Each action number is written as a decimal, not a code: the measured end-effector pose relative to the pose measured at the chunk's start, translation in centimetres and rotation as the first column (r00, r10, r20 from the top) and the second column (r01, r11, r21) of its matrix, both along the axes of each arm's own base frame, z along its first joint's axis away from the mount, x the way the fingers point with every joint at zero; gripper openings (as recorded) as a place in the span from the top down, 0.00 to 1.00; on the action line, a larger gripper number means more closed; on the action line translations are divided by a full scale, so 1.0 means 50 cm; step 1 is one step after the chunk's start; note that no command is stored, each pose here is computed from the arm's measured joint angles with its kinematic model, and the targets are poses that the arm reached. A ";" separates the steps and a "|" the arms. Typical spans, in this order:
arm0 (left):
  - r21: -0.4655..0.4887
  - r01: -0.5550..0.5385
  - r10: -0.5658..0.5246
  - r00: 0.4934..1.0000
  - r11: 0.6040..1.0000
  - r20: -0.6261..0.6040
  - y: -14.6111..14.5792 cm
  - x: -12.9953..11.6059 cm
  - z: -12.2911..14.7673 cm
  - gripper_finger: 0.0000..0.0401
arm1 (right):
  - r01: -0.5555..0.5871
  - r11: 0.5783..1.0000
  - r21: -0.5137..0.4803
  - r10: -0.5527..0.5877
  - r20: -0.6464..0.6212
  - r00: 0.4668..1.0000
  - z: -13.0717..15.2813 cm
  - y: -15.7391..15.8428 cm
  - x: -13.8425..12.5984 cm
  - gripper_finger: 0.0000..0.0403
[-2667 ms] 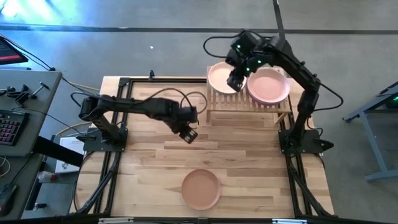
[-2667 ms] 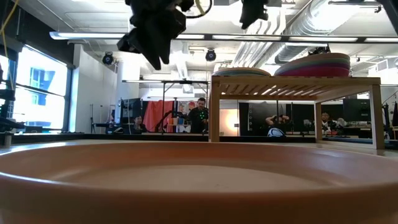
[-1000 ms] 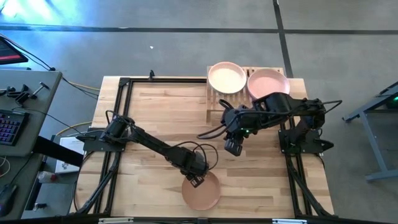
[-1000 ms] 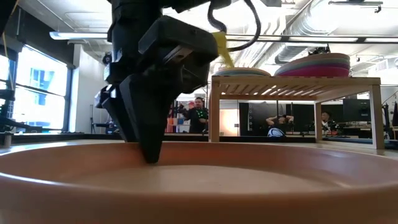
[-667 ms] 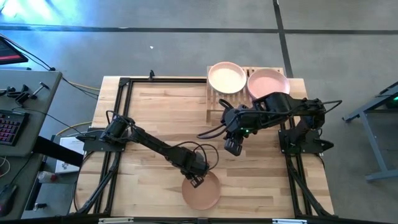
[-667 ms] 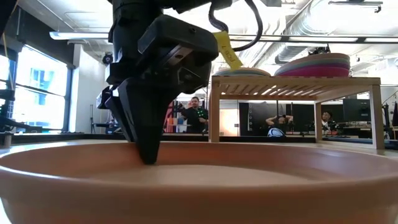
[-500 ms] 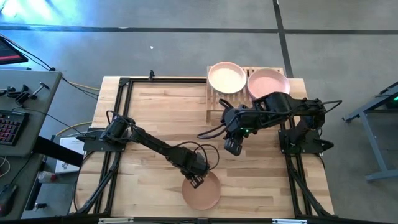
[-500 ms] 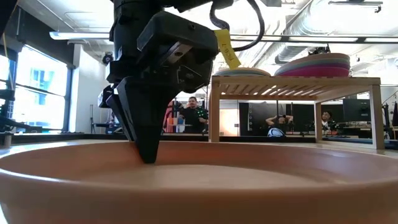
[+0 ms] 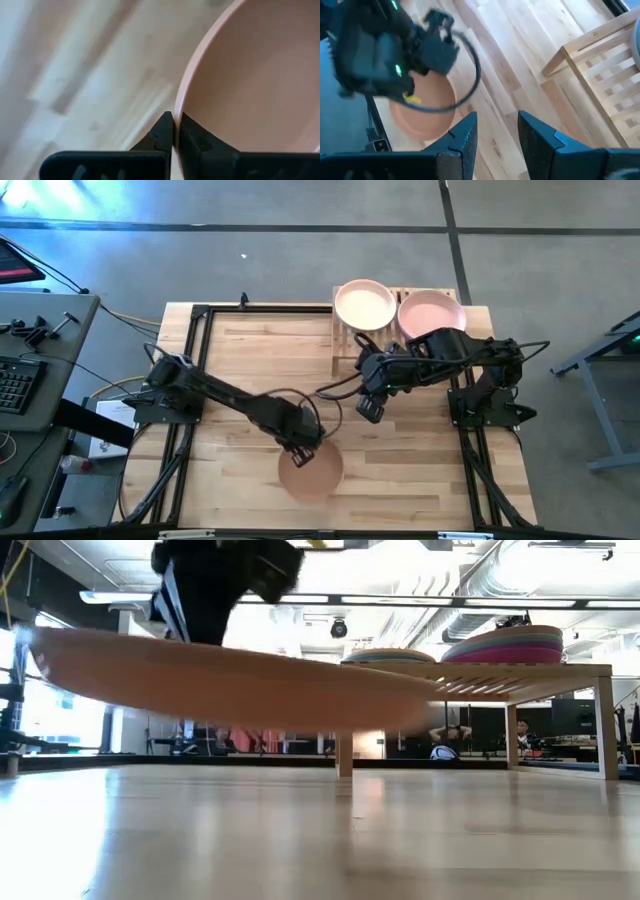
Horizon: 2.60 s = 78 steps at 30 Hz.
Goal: Place and stack plates onto a shelf
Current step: Stack the brown plate on the white plate on the shelf
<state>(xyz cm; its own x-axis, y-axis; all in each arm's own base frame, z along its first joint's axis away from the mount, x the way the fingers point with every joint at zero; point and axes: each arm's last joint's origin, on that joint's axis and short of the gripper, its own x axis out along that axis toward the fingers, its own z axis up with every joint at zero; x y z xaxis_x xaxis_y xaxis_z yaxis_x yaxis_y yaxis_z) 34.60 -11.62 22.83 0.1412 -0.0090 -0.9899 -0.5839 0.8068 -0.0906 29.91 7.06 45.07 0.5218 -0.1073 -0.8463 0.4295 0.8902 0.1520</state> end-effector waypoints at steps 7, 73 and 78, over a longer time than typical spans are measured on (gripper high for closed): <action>0.136 -0.106 0.096 0.993 0.985 0.075 0.074 -0.048 0.094 0.99 | 0.023 0.999 -0.025 -0.023 0.004 1.000 -0.001 -0.008 0.003 0.71; 0.428 -0.273 -0.002 0.842 0.861 0.540 0.341 -0.056 0.327 0.99 | 0.174 0.971 -0.163 -0.185 -0.054 0.981 -0.009 -0.209 0.022 0.98; 0.429 -0.272 -0.001 0.845 0.861 0.536 0.341 -0.056 0.326 0.99 | 0.186 0.968 -0.170 -0.198 -0.058 0.978 -0.014 -0.210 0.028 0.99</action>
<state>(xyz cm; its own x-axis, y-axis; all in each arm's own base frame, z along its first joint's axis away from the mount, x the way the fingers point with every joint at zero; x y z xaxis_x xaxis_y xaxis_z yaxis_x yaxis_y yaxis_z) 31.78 5.42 39.14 0.5786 0.4949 -0.6483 -0.6703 0.7414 -0.0324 31.30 -3.44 44.37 0.4148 -0.3386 -0.8446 0.5995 0.8000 -0.0262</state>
